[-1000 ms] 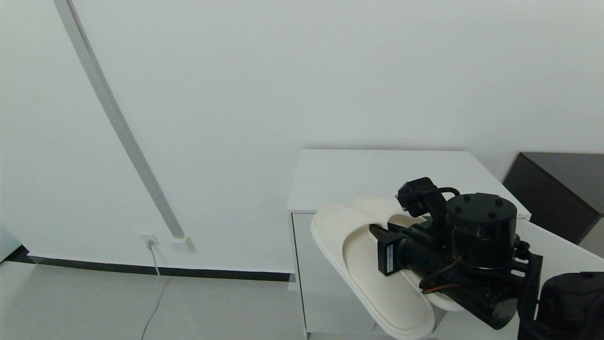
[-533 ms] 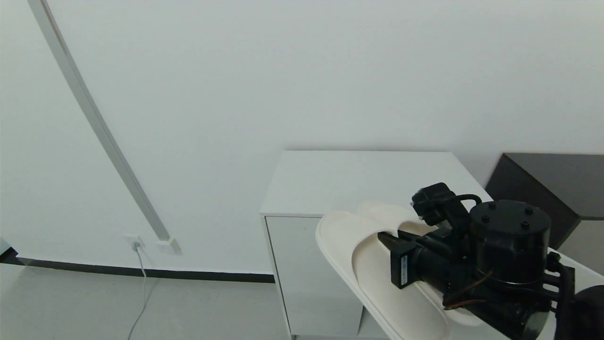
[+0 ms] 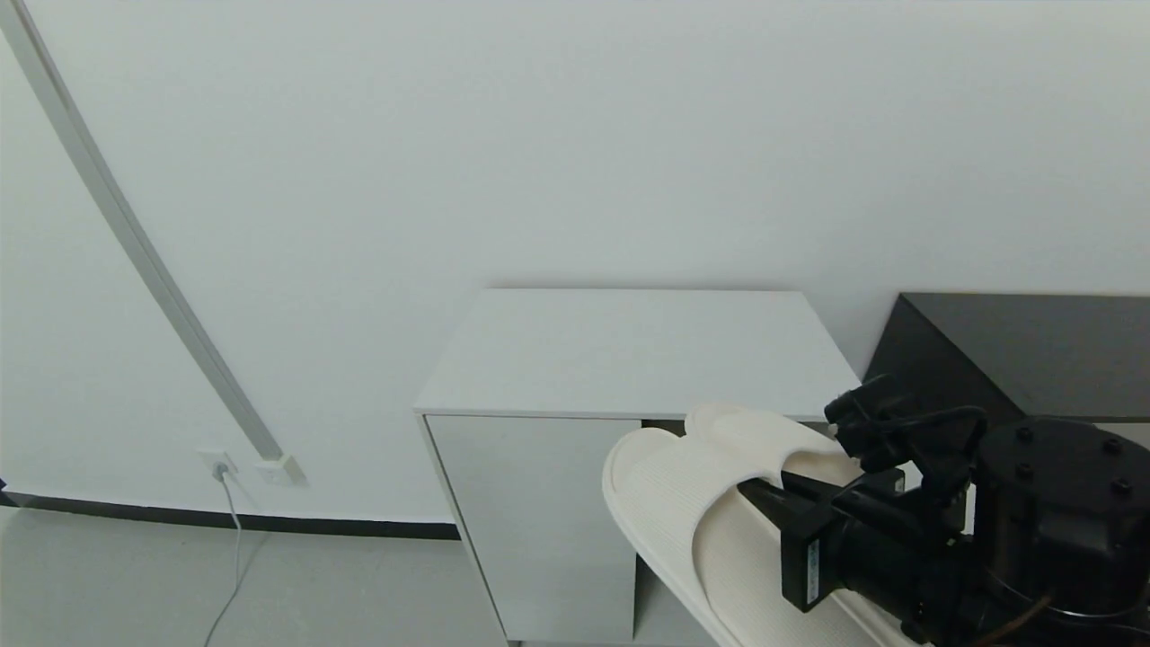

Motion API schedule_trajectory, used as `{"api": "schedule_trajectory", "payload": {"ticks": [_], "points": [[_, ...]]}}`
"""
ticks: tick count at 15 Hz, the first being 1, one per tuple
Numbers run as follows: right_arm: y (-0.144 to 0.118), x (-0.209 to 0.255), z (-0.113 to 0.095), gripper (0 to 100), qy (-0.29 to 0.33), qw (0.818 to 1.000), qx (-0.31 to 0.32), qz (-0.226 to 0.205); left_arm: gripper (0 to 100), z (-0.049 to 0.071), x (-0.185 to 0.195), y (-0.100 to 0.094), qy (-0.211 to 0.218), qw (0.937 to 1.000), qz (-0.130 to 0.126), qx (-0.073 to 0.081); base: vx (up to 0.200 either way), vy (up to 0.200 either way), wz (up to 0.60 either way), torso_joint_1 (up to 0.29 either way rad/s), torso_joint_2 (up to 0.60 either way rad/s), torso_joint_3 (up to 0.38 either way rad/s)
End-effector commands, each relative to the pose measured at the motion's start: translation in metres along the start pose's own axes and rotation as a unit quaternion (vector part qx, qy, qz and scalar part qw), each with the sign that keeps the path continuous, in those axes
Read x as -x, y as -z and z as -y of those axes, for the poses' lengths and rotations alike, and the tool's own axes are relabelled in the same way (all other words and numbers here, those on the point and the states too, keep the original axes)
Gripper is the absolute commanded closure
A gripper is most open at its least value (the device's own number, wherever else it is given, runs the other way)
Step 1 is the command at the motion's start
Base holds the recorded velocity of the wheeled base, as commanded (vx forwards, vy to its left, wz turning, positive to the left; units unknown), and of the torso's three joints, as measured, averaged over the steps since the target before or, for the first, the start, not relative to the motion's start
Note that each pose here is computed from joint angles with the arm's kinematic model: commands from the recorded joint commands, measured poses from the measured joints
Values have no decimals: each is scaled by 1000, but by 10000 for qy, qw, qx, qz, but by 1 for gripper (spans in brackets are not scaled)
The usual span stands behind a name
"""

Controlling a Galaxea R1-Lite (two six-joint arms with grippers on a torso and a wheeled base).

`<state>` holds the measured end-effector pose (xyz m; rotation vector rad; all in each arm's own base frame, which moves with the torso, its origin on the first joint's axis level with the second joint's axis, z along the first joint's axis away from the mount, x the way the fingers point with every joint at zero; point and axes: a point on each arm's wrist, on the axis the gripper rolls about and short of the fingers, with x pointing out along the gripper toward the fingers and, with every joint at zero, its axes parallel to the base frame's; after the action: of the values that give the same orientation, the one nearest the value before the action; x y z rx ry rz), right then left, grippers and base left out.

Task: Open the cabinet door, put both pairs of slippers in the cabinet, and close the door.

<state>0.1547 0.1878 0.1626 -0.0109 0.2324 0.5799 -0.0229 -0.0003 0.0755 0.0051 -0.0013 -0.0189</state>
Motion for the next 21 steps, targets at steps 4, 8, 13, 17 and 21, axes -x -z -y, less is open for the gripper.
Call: {"api": "schedule_trajectory", "payload": {"ticks": [4,8,13,17,21], "points": [[9,8,-4,100,-134,9998,85,-111,100,0,0,0,-3,10000,-6,3,0,0,0,0,0,0],[11,6,-4,100,-125,9997,113,-176,100,0,0,0,-3,10000,-6,3,0,0,0,0,0,0],[11,6,-4,100,-112,9998,106,-160,100,0,0,0,-3,10000,-6,3,0,0,0,0,0,0],[12,6,-4,100,-109,9997,114,-182,100,0,0,0,-3,10000,-6,3,0,0,0,-20,47,27],[13,5,-4,100,-107,9997,121,-203,100,0,0,0,-3,10000,-6,3,0,0,0,-154,358,192]]}}
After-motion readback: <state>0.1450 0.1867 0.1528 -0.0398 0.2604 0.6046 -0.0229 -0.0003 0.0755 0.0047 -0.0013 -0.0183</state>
